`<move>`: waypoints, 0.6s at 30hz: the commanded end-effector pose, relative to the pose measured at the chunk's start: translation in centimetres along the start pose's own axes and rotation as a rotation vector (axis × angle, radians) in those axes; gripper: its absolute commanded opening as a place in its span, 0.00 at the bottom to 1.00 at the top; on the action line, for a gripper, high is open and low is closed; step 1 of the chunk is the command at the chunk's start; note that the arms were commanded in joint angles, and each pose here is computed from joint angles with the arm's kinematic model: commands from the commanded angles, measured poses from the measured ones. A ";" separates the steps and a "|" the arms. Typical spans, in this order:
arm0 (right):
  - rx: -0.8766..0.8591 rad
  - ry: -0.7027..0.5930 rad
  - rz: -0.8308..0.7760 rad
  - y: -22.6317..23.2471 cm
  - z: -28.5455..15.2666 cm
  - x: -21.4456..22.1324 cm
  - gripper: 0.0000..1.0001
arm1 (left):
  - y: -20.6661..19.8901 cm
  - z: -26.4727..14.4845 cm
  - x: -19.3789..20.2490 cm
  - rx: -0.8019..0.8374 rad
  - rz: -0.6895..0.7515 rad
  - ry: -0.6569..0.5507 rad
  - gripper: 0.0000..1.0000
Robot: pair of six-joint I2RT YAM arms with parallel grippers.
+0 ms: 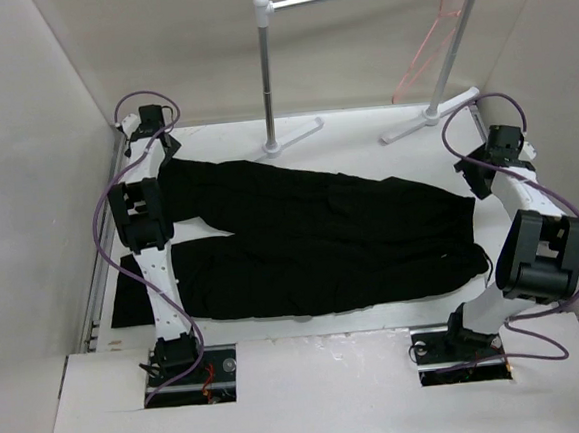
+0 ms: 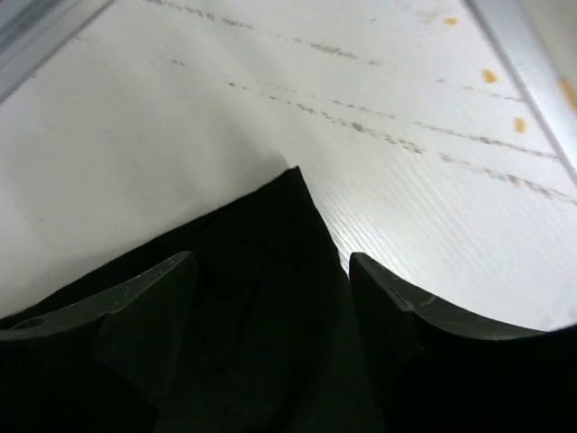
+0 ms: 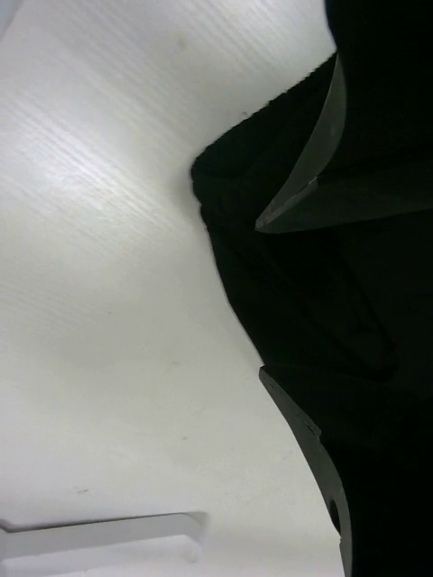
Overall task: Place the trousers on the hanger
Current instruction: Flatten out the trousers at the center of the board.
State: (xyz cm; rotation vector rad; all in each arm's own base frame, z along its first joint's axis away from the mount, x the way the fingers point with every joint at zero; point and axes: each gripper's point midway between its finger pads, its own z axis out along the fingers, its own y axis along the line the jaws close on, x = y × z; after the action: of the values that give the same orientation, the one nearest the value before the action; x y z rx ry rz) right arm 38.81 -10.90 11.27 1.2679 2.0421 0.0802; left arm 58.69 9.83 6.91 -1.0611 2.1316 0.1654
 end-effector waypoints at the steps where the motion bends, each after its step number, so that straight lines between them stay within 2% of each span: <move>1: 0.015 -0.005 -0.053 0.2 1.0 -1.1 0.66 | -0.7 0.4 -0.6 0.008 0.015 -0.001 0.68; 11: 0.152 0.041 -0.092 -4.1 3.3 0.8 0.64 | -0.5 2.6 1.9 0.006 0.039 0.004 0.69; 15: 0.195 0.028 -0.093 -5.3 3.3 0.8 0.62 | 0.4 2.9 2.9 -0.018 0.046 0.018 0.58; 18: 0.219 -0.137 -0.076 -5.7 0.5 -3.1 0.63 | 0.7 2.3 2.5 -0.021 0.045 0.001 0.44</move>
State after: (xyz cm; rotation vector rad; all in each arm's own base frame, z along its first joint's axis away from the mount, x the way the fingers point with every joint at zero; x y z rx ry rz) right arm 36.48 -13.59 6.36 1.2966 2.1645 -0.1320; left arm 59.56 10.21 3.33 -1.0271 2.1350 0.2151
